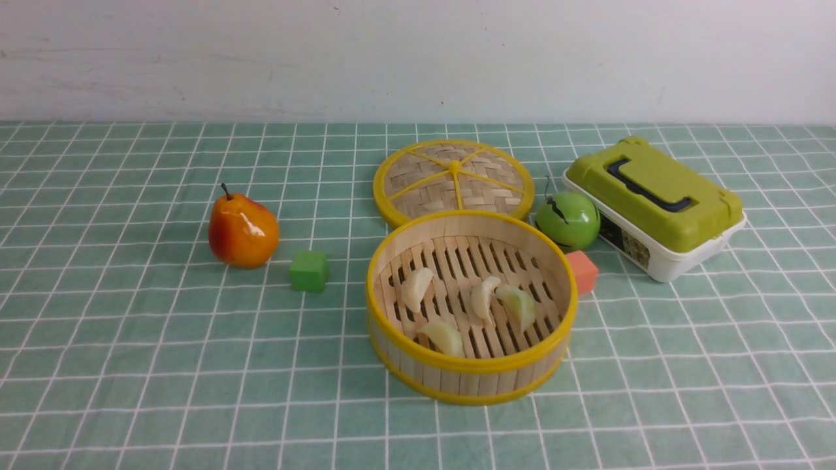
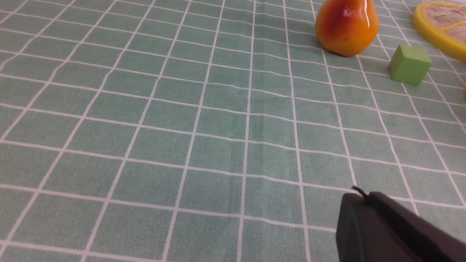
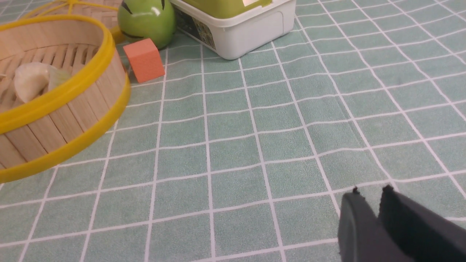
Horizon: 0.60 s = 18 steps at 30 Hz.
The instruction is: Put the dumplings into the steamer on the table with the blue tablecloth.
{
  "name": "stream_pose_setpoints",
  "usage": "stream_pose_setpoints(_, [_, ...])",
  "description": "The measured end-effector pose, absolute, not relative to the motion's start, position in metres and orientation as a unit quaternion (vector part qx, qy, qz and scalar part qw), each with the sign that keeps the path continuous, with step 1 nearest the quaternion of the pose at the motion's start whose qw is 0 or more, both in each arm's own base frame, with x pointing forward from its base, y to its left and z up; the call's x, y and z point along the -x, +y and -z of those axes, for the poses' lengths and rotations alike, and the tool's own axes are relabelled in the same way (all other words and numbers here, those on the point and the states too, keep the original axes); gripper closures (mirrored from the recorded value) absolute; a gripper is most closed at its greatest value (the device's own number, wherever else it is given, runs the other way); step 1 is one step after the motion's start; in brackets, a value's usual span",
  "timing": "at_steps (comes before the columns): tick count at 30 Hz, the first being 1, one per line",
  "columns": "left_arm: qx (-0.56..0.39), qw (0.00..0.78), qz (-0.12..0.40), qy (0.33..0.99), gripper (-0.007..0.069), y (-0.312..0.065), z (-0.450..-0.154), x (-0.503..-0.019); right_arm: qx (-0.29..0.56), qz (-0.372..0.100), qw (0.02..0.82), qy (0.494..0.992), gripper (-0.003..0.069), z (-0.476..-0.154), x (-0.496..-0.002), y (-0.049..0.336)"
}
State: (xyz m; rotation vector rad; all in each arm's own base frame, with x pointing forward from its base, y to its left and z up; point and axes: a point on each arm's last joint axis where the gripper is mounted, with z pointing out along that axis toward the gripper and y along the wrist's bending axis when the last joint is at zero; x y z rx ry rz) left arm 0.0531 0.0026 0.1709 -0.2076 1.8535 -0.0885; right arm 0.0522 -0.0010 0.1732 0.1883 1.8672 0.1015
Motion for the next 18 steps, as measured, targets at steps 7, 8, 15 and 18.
stream_pose_setpoints(7, [0.091,0.595,0.041,0.798,0.0639,0.0024,-0.1709,-0.0531,-0.081,-0.044,0.590,0.802,0.0557,-0.1732,-0.0522,-0.0010])
stream_pose_setpoints(8, [0.091,0.595,0.041,0.798,0.0639,0.0024,-0.1709,-0.0531,-0.081,-0.044,0.590,0.802,0.0555,-0.1732,-0.0522,-0.0010])
stream_pose_setpoints(15, [0.091,0.595,0.041,0.798,0.0639,0.0024,-0.1709,-0.0531,-0.081,-0.044,0.590,0.802,0.0547,-0.1732,-0.0522,-0.0010])
stream_pose_setpoints(18, [0.091,0.595,0.041,0.798,0.0638,0.0024,-0.1709,-0.0531,-0.081,-0.044,0.590,0.802,0.0545,-0.1732,-0.0522,-0.0010])
